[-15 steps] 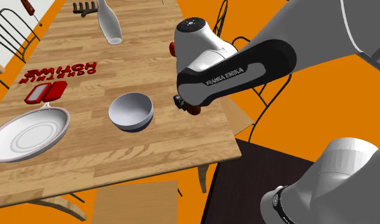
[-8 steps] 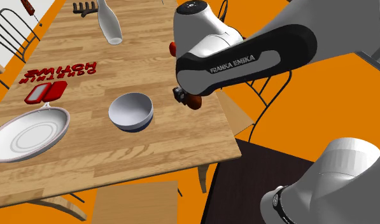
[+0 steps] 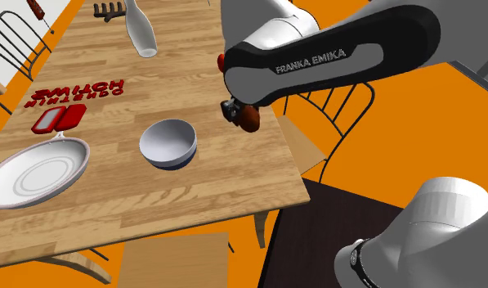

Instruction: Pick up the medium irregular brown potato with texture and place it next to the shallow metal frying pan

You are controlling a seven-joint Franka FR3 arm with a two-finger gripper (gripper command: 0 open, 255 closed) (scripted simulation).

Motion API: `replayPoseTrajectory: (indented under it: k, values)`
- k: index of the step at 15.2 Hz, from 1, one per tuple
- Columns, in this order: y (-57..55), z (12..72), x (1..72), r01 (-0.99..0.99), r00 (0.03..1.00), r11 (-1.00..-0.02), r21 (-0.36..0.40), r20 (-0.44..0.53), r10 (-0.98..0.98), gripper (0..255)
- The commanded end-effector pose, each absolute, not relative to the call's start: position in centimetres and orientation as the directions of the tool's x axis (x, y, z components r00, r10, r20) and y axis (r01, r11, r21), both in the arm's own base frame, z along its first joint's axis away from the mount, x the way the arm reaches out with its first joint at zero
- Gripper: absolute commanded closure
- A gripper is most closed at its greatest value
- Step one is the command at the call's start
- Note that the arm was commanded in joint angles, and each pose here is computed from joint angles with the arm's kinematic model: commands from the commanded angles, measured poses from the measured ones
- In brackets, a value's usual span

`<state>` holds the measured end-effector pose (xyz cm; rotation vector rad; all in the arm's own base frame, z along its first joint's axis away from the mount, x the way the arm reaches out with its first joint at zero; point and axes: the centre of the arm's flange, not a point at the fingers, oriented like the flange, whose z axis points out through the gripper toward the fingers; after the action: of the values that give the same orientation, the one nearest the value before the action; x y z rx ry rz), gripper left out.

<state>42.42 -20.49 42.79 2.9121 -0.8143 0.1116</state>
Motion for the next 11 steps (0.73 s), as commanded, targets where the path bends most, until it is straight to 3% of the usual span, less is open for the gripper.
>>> replayPoseTrajectory:
  k: [1,11]
  values:
    - [-20.6,44.0,42.4,-0.52,0.853,-0.849,0.091,0.101,-0.512,255]
    - [-17.8,47.5,45.3,-0.52,0.853,-0.849,0.091,0.101,-0.512,255]
